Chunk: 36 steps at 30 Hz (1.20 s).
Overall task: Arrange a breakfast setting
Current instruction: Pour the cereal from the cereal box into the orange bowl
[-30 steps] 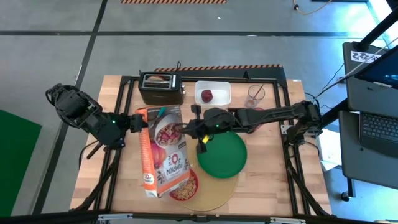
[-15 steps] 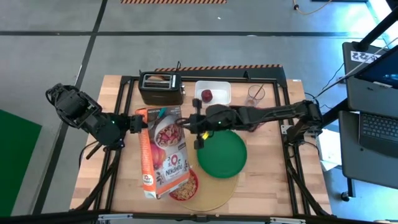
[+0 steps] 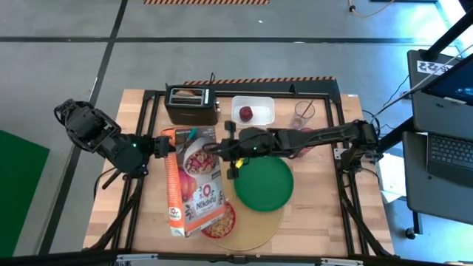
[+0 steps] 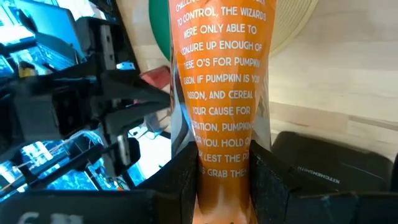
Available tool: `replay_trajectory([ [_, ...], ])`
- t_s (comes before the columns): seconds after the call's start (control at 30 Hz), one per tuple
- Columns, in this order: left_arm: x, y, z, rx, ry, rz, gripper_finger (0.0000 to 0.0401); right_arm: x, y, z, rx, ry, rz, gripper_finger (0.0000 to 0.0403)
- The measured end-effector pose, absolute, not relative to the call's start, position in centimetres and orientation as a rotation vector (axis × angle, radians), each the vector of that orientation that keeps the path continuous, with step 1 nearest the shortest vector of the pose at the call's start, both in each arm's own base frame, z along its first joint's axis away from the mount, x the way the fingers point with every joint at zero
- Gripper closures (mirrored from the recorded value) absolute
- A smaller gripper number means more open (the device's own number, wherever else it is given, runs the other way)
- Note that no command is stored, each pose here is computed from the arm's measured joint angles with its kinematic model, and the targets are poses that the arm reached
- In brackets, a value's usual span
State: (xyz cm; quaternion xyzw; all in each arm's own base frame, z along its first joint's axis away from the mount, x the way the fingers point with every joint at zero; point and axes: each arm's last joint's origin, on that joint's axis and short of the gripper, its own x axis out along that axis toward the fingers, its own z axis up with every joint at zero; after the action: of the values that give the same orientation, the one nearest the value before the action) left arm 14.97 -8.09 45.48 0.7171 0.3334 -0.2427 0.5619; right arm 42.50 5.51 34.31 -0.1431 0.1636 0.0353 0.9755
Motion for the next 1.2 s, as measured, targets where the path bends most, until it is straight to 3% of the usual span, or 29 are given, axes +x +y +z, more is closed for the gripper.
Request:
replay_trajectory([
  [0.17,14.9,-8.1,45.4,1.685,0.784,-0.588,0.0294,43.0,5.8,33.0,-0.240,0.367,0.139,0.0391],
  [0.5,15.0,-8.1,45.5,1.685,0.784,-0.575,0.0294,40.1,4.7,38.2,-0.298,0.240,0.002,0.0391],
  [0.77,15.0,-8.1,45.5,1.669,0.789,-0.569,0.0294,37.1,2.8,42.7,-0.373,0.064,0.008,0.0391],
  [0.97,15.2,-7.6,45.4,1.618,0.808,-0.573,0.0294,36.3,1.9,41.2,-0.355,0.092,0.048,0.0391],
  [1.2,15.5,-7.1,45.4,1.575,0.833,-0.542,0.0294,34.1,1.5,37.0,-0.238,-0.244,0.010,0.0398],
])
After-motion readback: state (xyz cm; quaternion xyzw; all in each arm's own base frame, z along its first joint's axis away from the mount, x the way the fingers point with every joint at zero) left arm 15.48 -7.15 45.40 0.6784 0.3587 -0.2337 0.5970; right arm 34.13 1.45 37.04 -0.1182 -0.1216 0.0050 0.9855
